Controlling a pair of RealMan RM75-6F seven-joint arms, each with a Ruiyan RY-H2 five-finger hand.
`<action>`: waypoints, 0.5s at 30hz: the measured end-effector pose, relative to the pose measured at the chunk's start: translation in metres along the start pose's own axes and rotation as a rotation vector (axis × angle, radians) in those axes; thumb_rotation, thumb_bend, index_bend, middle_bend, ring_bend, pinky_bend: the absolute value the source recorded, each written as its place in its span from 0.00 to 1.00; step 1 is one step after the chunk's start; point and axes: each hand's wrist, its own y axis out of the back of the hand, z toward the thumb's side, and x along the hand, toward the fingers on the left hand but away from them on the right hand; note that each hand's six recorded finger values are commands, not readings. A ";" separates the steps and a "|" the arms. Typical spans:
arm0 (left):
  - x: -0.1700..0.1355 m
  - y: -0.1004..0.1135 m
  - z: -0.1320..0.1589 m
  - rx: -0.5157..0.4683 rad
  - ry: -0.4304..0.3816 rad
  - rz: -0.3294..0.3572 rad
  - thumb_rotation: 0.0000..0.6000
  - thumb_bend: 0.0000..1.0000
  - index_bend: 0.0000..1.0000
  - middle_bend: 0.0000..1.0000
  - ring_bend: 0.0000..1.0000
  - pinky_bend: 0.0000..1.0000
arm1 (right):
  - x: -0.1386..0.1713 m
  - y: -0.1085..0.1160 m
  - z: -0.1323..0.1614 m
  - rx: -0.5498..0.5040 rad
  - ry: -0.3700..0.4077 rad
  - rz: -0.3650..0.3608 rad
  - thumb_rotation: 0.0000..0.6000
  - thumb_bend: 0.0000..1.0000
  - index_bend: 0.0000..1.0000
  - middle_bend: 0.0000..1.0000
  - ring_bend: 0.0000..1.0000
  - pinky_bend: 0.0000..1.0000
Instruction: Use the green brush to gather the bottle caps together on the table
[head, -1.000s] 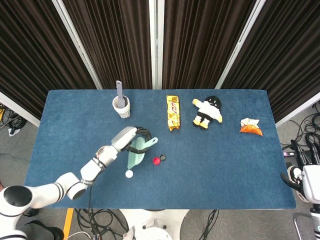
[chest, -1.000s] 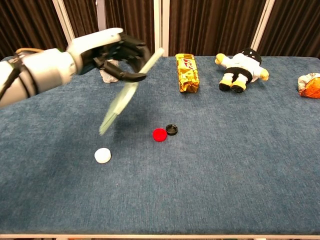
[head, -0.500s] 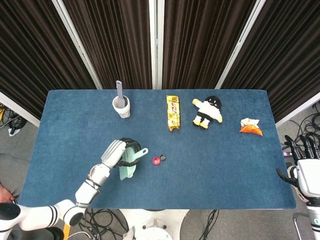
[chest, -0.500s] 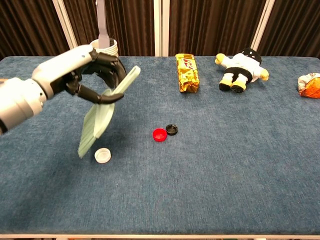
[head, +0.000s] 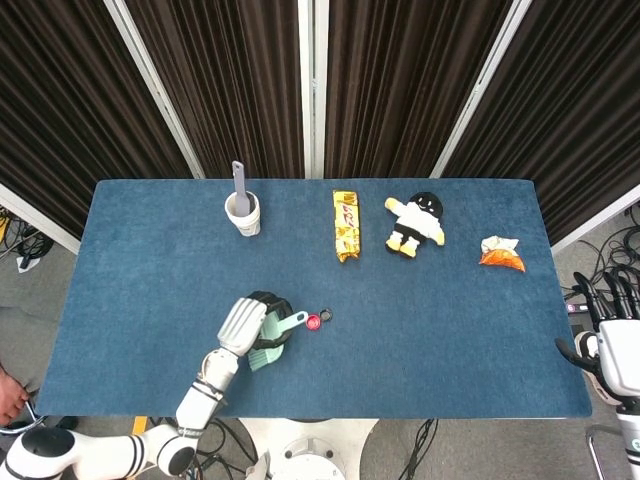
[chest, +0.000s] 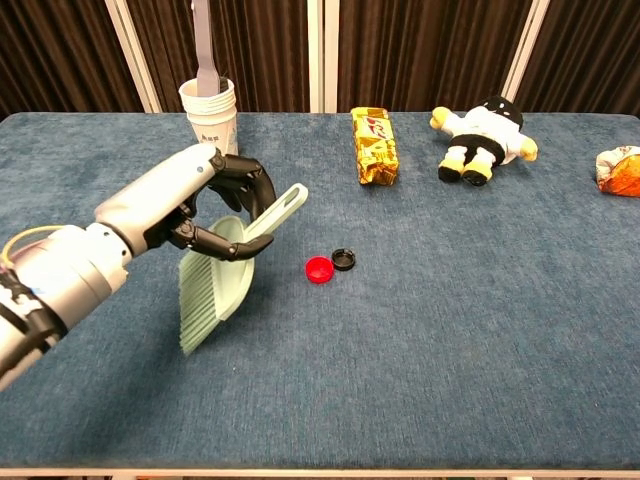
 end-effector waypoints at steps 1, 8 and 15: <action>0.001 -0.001 -0.001 0.009 0.005 0.011 1.00 0.37 0.50 0.57 0.40 0.35 | 0.001 0.000 -0.001 -0.001 -0.002 0.001 1.00 0.08 0.02 0.25 0.00 0.04; 0.003 -0.004 -0.002 0.005 0.026 0.032 1.00 0.37 0.50 0.57 0.40 0.35 | 0.002 0.001 -0.002 0.000 -0.004 -0.002 1.00 0.08 0.02 0.25 0.00 0.04; 0.024 -0.009 0.010 -0.028 0.033 0.055 1.00 0.38 0.50 0.57 0.40 0.35 | 0.006 0.005 -0.003 0.001 -0.013 -0.012 1.00 0.08 0.02 0.25 0.00 0.04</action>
